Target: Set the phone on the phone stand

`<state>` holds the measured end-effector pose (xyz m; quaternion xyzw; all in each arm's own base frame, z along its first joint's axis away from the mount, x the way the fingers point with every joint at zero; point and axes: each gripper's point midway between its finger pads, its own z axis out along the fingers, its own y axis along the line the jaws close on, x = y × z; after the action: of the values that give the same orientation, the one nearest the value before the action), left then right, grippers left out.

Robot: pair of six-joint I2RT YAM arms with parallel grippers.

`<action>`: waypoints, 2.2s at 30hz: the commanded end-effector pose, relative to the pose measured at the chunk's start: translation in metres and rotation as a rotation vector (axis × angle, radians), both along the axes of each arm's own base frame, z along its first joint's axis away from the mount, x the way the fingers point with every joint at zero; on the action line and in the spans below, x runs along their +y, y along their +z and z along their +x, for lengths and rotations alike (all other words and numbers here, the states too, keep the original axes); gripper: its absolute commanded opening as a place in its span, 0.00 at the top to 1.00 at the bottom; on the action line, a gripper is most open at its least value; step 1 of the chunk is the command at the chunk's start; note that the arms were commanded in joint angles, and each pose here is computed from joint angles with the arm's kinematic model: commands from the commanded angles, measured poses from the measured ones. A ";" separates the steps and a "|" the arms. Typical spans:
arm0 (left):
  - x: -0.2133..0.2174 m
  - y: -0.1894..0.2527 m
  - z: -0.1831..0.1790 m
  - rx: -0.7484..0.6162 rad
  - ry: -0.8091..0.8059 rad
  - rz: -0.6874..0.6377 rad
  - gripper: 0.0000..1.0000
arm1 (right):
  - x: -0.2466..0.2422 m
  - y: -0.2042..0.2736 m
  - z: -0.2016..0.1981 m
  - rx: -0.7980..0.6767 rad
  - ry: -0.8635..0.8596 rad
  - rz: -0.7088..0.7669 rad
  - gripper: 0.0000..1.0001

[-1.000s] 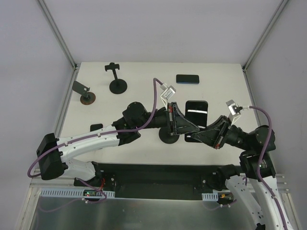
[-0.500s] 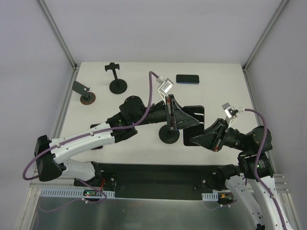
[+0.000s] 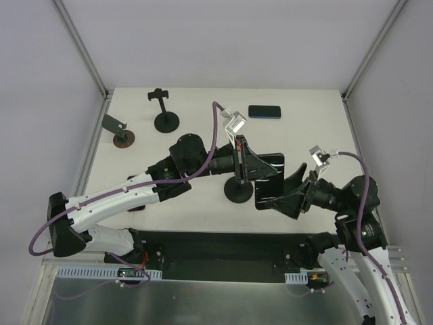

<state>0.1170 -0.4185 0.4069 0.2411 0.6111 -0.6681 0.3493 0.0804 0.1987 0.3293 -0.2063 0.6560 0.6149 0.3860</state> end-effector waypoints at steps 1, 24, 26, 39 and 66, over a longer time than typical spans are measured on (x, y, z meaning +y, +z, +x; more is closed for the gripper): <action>0.047 0.035 0.013 -0.078 0.203 -0.005 1.00 | -0.012 -0.046 0.025 0.163 -0.163 -0.193 0.04; 0.170 -0.045 -0.015 -0.099 0.384 0.076 1.00 | -0.027 -0.151 0.126 0.036 -0.449 -0.821 0.04; 0.172 -0.047 -0.016 -0.093 0.383 0.094 1.00 | -0.019 -0.151 0.128 0.025 -0.420 -0.828 0.01; 0.175 -0.066 -0.018 -0.057 0.378 0.136 1.00 | 0.004 -0.131 0.147 -0.168 -0.218 -0.917 0.50; 0.161 -0.058 -0.016 -0.076 0.348 0.164 1.00 | 0.024 -0.137 0.155 -0.108 -0.148 -0.949 0.85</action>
<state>0.1044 -0.2572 0.3008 0.1879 0.7302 -0.4962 0.4304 0.2337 0.2110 0.1802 -0.3348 0.8695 0.1873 0.3110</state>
